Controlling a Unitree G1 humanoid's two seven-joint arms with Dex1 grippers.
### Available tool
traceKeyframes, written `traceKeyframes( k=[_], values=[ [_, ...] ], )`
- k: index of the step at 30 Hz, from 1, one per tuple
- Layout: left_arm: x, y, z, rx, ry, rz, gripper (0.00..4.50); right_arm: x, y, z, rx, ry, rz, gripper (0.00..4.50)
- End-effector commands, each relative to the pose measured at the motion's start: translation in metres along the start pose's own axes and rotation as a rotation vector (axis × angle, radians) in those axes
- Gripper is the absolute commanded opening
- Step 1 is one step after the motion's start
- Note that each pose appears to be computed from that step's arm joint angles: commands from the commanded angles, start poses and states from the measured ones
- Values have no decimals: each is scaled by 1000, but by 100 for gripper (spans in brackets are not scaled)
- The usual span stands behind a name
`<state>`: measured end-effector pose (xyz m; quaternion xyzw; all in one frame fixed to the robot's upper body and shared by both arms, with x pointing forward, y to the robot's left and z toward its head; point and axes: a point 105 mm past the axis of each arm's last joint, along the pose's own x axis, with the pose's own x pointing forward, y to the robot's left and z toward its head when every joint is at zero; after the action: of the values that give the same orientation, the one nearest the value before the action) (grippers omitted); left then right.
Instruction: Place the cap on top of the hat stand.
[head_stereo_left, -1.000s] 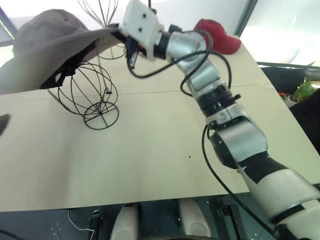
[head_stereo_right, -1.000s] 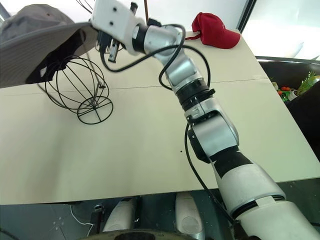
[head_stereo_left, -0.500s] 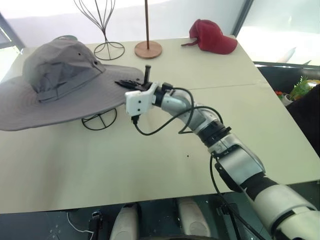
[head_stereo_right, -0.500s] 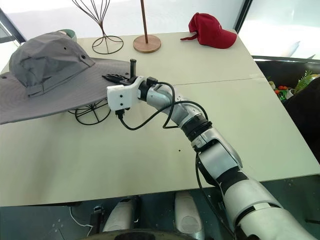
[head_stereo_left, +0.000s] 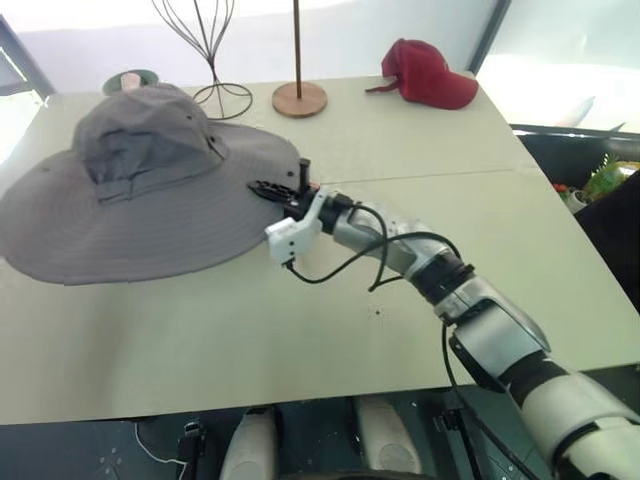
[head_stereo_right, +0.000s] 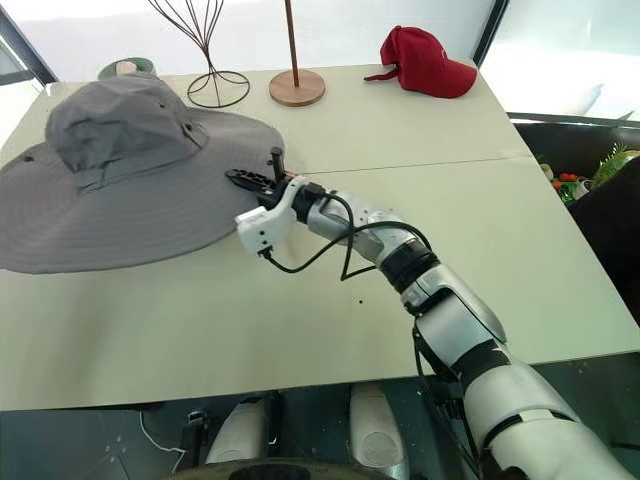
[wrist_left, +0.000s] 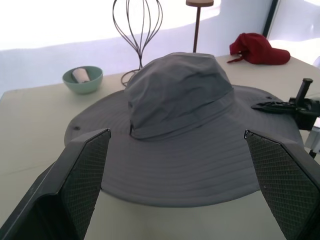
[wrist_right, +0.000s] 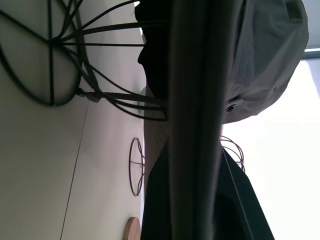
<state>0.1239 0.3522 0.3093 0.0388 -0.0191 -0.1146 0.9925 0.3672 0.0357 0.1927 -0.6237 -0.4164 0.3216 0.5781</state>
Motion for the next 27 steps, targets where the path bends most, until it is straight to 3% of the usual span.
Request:
traceKeyframes(
  k=[1,9,18,27],
  values=[
    [7,5,-5,31,9,17,450,-3,-7,7,-38,-31,-12,5],
    [28,3,-19,47,33,-14,450,-1,11,21,-65,-71,67,5],
    [32,4,-23,44,34,-25,450,-14,43,1,8,16,161,5],
    [36,5,-28,35,23,-33,450,-4,29,0,43,19,142,5]
  ],
)
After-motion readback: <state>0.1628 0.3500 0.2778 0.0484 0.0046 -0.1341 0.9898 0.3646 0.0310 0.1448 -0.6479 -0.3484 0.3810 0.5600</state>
